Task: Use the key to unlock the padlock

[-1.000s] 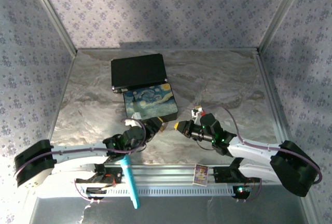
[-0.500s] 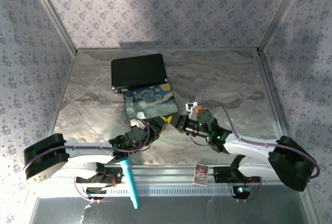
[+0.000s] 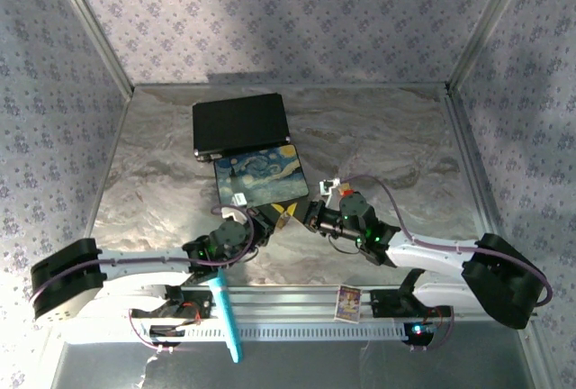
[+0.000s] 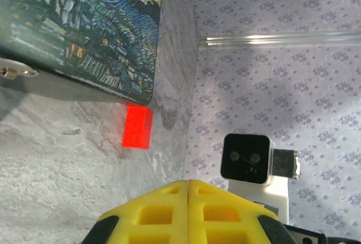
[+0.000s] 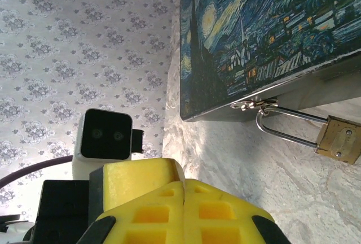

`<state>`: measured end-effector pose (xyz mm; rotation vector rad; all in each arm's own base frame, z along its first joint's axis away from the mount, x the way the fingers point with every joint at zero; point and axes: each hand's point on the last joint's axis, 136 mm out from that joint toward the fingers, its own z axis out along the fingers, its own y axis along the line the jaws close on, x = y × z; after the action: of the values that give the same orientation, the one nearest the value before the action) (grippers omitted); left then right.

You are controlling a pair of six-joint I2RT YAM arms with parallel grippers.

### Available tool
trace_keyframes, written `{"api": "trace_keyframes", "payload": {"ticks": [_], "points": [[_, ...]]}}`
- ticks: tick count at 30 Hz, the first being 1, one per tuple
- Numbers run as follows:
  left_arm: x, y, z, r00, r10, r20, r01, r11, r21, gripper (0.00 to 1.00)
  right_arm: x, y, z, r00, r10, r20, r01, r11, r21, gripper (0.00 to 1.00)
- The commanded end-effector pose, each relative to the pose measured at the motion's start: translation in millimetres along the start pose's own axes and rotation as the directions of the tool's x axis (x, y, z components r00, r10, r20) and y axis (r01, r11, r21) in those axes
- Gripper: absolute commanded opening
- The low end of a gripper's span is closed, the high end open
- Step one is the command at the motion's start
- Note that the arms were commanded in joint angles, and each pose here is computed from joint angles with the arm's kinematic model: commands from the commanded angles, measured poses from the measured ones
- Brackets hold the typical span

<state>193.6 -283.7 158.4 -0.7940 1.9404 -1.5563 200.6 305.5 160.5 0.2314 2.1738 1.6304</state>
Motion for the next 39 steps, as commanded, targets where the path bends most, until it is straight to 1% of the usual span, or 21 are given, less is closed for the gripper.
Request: {"api": "trace_keyframes", "payload": {"ticks": [1, 3, 4, 7, 8, 9, 11, 14, 16, 18, 20, 21, 24, 26, 28, 29, 31, 32, 37, 38, 39], "points": [[-1.6, 0.4, -0.9, 0.999, 0.03, 0.012, -0.03, 0.999, -0.012, 0.0, -0.2, 3.6, -0.5, 1.0, 0.0, 0.001, 0.0, 1.0, -0.011, 0.0], [1.1, -2.8, 0.0, 0.998, 0.062, 0.0, -0.062, 0.998, -0.014, 0.0, 2.9, 4.9, 0.7, 0.999, -0.024, -0.028, 0.024, 1.0, -0.006, 0.0], [2.0, -4.5, 0.3, 0.996, 0.085, -0.005, -0.085, 0.996, -0.024, 0.0, 5.1, 5.0, 0.9, 0.997, -0.047, -0.054, 0.048, 0.999, 0.007, 0.06], [0.2, -17.1, -1.2, 0.951, 0.306, -0.045, -0.309, 0.942, -0.13, 0.0, 4.7, -12.1, -11.3, 0.972, -0.192, -0.132, 0.215, 0.958, 0.188, 0.95], [-5.2, -18.8, -4.7, 0.922, 0.383, -0.056, -0.386, 0.903, -0.187, 0.0, 1.5, -28.2, -22.9, 0.96, -0.232, -0.158, 0.271, 0.915, 0.299, 0.99], [-10.6, -20.0, -7.1, 0.898, 0.434, -0.068, -0.438, 0.871, -0.222, 0.0, -6.1, -38.2, -34.8, 0.944, -0.286, -0.168, 0.33, 0.86, 0.39, 0.99], [-19.3, -18.5, -9.4, 0.884, 0.46, -0.086, -0.466, 0.848, -0.254, 0.0, -21.1, -51.8, -57.9, 0.922, -0.35, -0.165, 0.382, 0.759, 0.527, 0.99], [-29.5, -9.5, -7.0, 0.88, 0.459, -0.124, -0.475, 0.835, -0.277, 0.0, -37.7, -51.2, -80.5, 0.886, -0.435, -0.157, 0.433, 0.662, 0.611, 0.99], [-31.2, -10.5, -6.5, 0.843, 0.515, -0.157, -0.538, 0.792, -0.287, 0.0, -47.2, -49.5, -94.2, 0.847, -0.504, -0.168, 0.473, 0.572, 0.67, 0.99], [-24.5, -18.6, -4.5, 0.792, 0.577, -0.201, -0.61, 0.754, -0.243, 0.0, -47.3, -45.2, -95.5, 0.797, -0.567, -0.208, 0.54, 0.515, 0.665, 0.99], [-18.8, -27.7, -3.8, 0.741, 0.629, -0.236, -0.67, 0.715, -0.198, 0.0, -38.0, -39.1, -84.0, 0.721, -0.636, -0.276, 0.654, 0.494, 0.572, 0.99], [-13.9, -33.8, -3.7, 0.707, 0.658, -0.26, -0.703, 0.693, -0.16, 0.0, -36.1, -34.7, -80.7, 0.724, -0.638, -0.262, 0.656, 0.519, 0.548, 0.99], [5.9, -49.8, -5.5, 0.596, 0.732, -0.329, -0.779, 0.627, -0.016, 0.0, -10.2, -11.6, -61.7, 0.722, -0.641, -0.258, 0.691, 0.652, 0.313, 0.97], [17.5, -57.7, -8.5, 0.54, 0.764, -0.355, -0.797, 0.599, 0.076, 0.0, -2.0, 8.7, -53.3, 0.733, -0.653, -0.193, 0.68, 0.717, 0.157, 0.92], [27.2, -62.7, -12.0, 0.502, 0.78, -0.374, -0.789, 0.59, 0.17, 0.0, 2.8, 28.5, -54.0, 0.746, -0.655, -0.118, 0.66, 0.751, 0.003, 0.83], [30.5, -63.6, -13.8, 0.497, 0.779, -0.383, -0.778, 0.595, 0.202, 0.0, 4.3, 33.5, -57.2, 0.755, -0.649, -0.095, 0.648, 0.761, -0.046, 0.8], [33.1, -68.1, -16.5, 0.514, 0.77, -0.378, -0.741, 0.62, 0.256, 0.0, 3.4, 44.0, -64.6, 0.765, -0.643, -0.042, 0.635, 0.763, -0.122, 0.65], [35.1, -72.8, -17.6, 0.52, 0.77, -0.37, -0.725, 0.627, 0.285, 0.0, 2.6, 45.8, -67.1, 0.77, -0.637, -0.031, 0.628, 0.766, -0.138, 0.62], [45.5, -81.9, -21.1, 0.518, 0.77, -0.371, -0.682, 0.634, 0.365, 0.0, 10.4, 58.5, -70.2, 0.803, -0.595, -0.042, 0.564, 0.78, -0.272, 0.6], [46.9, -84.2, -21.9, 0.518, 0.773, -0.367, -0.676, 0.633, 0.379, 0.0, 12.7, 61.4, -69.4, 0.805, -0.592, -0.047, 0.555, 0.778, -0.296, 0.56], [48.0, -86.7, -22.8, 0.521, 0.774, -0.359, -0.669, 0.632, 0.391, 0.0, 14.0, 63.9, -67.9, 0.808, -0.587, -0.05, 0.545, 0.777, -0.315, 0.45]]}}
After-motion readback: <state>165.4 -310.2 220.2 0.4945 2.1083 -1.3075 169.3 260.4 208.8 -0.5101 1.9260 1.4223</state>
